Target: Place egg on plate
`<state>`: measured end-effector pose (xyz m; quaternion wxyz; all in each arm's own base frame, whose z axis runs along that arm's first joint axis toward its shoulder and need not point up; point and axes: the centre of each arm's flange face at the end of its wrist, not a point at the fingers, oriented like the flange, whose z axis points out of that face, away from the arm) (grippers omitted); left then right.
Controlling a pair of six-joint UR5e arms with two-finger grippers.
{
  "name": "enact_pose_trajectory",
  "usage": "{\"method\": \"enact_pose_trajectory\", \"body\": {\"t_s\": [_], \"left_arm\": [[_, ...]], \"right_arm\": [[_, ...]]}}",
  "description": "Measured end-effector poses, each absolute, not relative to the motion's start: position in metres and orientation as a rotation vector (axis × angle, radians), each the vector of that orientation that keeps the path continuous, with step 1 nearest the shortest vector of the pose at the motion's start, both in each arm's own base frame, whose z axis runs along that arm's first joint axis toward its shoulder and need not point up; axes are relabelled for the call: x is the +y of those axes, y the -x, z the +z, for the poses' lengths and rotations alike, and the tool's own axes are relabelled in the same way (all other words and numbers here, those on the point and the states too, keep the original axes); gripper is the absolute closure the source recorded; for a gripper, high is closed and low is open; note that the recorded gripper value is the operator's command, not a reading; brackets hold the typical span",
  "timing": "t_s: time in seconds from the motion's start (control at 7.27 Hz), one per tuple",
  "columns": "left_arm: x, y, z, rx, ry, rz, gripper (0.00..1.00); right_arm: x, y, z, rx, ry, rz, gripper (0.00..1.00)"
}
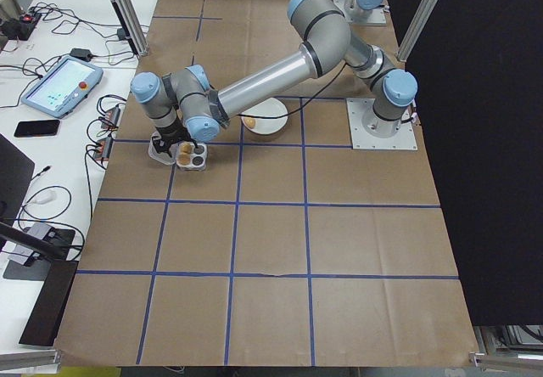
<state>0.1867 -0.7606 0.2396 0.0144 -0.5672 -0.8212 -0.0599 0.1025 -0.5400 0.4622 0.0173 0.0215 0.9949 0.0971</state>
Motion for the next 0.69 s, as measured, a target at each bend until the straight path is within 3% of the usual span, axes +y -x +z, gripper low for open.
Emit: {"method": "enact_pose_trajectory", "body": {"t_s": [0.41,0.69], "left_arm": [[-0.766,-0.187,0.219,-2.551,1.778,-0.184,0.01],[-0.766,-0.189,0.21,-2.545,1.773,-0.19,0.07]], "right_arm": [[-0.54,-0.102,0.462,3.092,-0.067,0.302,0.0],[-0.54,-0.102,0.462,3.092,-0.067,0.302,0.0]]}}
